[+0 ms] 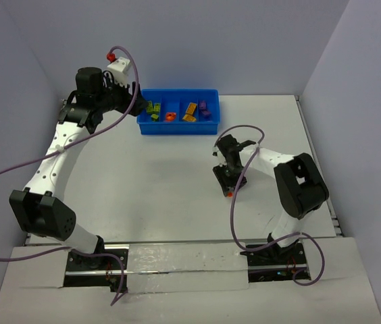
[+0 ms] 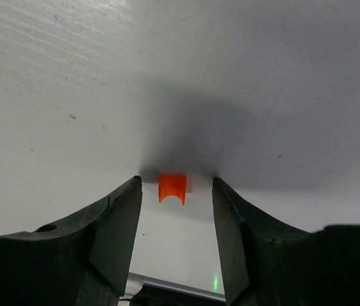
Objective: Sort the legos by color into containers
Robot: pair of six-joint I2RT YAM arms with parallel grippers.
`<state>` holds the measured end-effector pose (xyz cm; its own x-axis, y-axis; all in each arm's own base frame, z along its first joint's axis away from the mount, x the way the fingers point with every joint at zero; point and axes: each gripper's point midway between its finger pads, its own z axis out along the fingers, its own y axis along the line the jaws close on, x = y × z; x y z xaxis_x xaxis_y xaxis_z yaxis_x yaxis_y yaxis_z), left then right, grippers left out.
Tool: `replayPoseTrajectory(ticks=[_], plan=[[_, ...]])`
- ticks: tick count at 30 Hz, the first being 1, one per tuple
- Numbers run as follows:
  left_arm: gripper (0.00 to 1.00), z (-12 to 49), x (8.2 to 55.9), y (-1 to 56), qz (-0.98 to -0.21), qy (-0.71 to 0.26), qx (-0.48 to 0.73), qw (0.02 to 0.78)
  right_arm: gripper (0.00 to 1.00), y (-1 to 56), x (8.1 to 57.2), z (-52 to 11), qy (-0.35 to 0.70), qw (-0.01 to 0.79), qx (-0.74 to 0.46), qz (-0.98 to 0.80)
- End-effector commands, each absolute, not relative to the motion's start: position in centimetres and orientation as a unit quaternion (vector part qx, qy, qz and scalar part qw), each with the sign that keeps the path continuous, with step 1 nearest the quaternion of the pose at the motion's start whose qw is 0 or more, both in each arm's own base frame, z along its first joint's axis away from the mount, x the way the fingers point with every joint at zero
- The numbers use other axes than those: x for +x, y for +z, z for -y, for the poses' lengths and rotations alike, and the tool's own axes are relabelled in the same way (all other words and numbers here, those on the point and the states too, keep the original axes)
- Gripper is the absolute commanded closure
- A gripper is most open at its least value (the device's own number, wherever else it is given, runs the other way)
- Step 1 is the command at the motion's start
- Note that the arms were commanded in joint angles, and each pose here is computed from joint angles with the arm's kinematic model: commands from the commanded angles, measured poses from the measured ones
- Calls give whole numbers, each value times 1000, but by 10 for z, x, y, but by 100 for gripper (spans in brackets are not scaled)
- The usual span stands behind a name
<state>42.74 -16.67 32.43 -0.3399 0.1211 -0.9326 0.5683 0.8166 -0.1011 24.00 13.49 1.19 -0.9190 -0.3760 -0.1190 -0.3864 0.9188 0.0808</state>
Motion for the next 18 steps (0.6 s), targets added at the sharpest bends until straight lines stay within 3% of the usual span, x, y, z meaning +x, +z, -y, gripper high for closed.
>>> replayPoseTrajectory(ticks=[1, 18], plan=[[25, 165, 431, 342, -772, -202, 219, 561, 45, 13, 246, -143, 57, 45, -191, -979], [25, 165, 438, 339, -771, -199, 219, 563, 52, 8, 233, -143, 67, 18, -187, -980]])
